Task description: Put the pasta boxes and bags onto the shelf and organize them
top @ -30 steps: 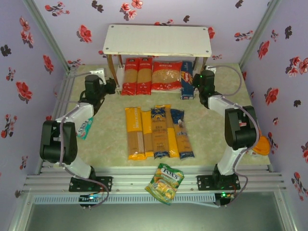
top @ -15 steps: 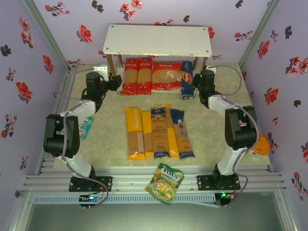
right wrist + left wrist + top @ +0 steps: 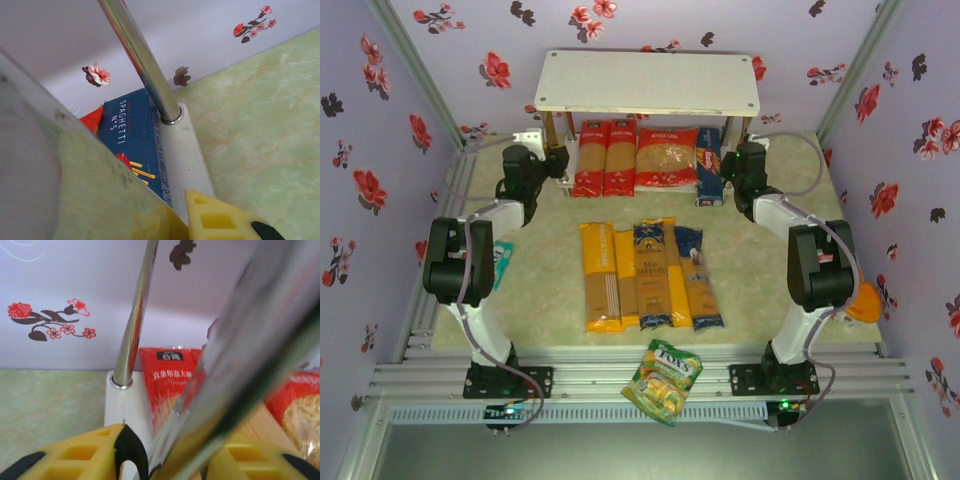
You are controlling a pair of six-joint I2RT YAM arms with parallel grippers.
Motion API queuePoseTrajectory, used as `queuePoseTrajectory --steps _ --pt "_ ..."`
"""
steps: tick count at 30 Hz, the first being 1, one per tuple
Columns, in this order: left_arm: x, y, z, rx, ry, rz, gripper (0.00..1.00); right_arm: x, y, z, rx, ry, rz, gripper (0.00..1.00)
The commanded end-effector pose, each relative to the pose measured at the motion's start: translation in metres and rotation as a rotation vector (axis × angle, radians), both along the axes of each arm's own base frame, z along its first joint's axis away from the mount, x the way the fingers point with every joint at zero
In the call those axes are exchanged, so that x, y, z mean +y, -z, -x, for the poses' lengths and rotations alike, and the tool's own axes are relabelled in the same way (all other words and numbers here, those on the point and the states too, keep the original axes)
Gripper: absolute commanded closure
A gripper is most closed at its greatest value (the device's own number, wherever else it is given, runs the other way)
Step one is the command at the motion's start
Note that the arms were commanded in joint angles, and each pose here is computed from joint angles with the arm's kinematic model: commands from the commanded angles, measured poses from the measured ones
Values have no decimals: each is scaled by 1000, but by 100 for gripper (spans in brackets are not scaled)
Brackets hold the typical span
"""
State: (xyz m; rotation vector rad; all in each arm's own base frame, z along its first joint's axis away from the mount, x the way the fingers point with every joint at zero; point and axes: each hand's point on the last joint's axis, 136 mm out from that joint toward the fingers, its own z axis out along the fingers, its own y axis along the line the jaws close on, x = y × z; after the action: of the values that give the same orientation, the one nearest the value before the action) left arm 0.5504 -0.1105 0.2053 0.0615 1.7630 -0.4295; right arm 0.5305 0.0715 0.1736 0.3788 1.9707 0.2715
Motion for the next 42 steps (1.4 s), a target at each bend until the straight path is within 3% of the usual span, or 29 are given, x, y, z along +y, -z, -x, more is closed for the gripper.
queuePoseTrajectory --steps 1,5,7,9,10,18,33,42 --pt "-5 -19 -11 -82 12 19 53 -14 -29 -3 -21 46 -81 100" --pt "-7 -16 -16 -84 21 30 55 -12 -26 -3 -6 37 -81 100" --pt "-11 -15 -18 -71 42 39 71 -11 -26 -3 -6 35 -84 100" --pt "-16 -13 -20 -57 69 51 95 -11 -26 -4 -4 34 -83 100" --pt "-19 -12 -21 -54 82 58 100 -11 -26 -4 -4 33 -84 100" --pt "-22 -10 -12 -27 112 71 100 -11 -25 1 2 29 -77 100" --pt "-15 -15 49 -21 94 11 100 -14 -19 16 11 38 -80 100" --pt "-10 -8 69 2 81 7 100 -12 -16 42 15 26 -76 100"
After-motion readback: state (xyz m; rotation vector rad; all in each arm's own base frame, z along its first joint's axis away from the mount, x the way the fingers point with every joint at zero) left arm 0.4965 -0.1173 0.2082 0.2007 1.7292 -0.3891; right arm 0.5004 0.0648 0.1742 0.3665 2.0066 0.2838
